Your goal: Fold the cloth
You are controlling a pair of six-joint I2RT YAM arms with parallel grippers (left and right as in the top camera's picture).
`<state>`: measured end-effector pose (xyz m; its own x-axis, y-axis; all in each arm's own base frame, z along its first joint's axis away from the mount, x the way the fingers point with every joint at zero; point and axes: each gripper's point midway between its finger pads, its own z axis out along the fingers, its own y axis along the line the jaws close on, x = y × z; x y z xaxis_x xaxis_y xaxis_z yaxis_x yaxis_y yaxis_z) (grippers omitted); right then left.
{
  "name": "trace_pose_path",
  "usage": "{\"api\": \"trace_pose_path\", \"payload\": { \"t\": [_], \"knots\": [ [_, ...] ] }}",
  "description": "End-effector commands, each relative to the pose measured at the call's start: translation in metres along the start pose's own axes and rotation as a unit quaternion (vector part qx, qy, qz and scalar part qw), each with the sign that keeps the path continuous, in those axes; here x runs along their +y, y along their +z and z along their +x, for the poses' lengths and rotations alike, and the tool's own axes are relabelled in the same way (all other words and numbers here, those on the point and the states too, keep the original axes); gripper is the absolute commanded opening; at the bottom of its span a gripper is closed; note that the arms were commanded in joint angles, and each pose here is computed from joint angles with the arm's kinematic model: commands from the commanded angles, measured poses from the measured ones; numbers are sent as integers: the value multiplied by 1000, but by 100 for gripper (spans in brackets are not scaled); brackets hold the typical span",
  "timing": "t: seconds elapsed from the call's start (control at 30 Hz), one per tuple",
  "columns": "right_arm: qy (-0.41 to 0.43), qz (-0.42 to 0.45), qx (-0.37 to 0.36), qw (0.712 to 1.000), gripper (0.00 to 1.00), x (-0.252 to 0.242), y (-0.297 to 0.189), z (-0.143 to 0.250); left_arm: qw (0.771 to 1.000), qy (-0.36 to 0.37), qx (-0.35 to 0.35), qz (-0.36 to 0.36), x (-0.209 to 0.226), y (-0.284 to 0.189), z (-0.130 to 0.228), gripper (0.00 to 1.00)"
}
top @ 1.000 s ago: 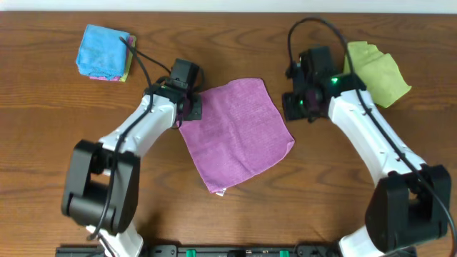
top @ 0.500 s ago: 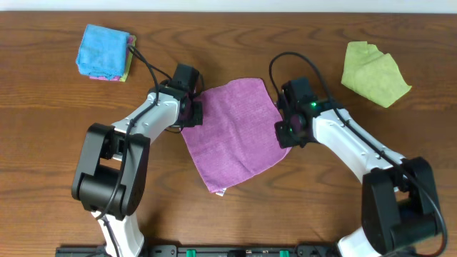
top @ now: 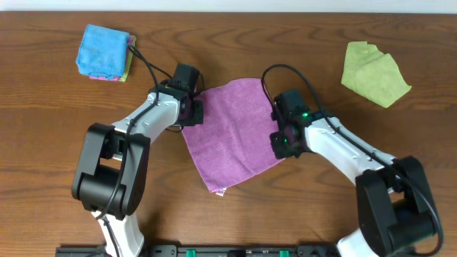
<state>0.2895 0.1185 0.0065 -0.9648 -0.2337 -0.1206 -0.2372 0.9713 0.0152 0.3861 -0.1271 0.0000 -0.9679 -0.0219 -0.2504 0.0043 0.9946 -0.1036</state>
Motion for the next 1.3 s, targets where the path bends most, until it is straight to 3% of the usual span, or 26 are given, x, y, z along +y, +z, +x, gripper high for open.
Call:
{"api": "trace_pose_path", "payload": {
  "t": [0.0,0.5,1.03,1.27],
  "knots": [
    [12,19,11,1000,2,-4,7,9,1000,6,6,-4,2,6,1,6],
    [57,29,33,997,2,-9,20,33,1000,6,18,-8,4,26,6,6],
    [11,-33,21,999,2,89,19,48,998,48,-50,-5,-1,30,-27,6],
    [0,-50,28,998,2,104,18,55,997,48,-62,-20,15,29,-36,6]
  ]
}}
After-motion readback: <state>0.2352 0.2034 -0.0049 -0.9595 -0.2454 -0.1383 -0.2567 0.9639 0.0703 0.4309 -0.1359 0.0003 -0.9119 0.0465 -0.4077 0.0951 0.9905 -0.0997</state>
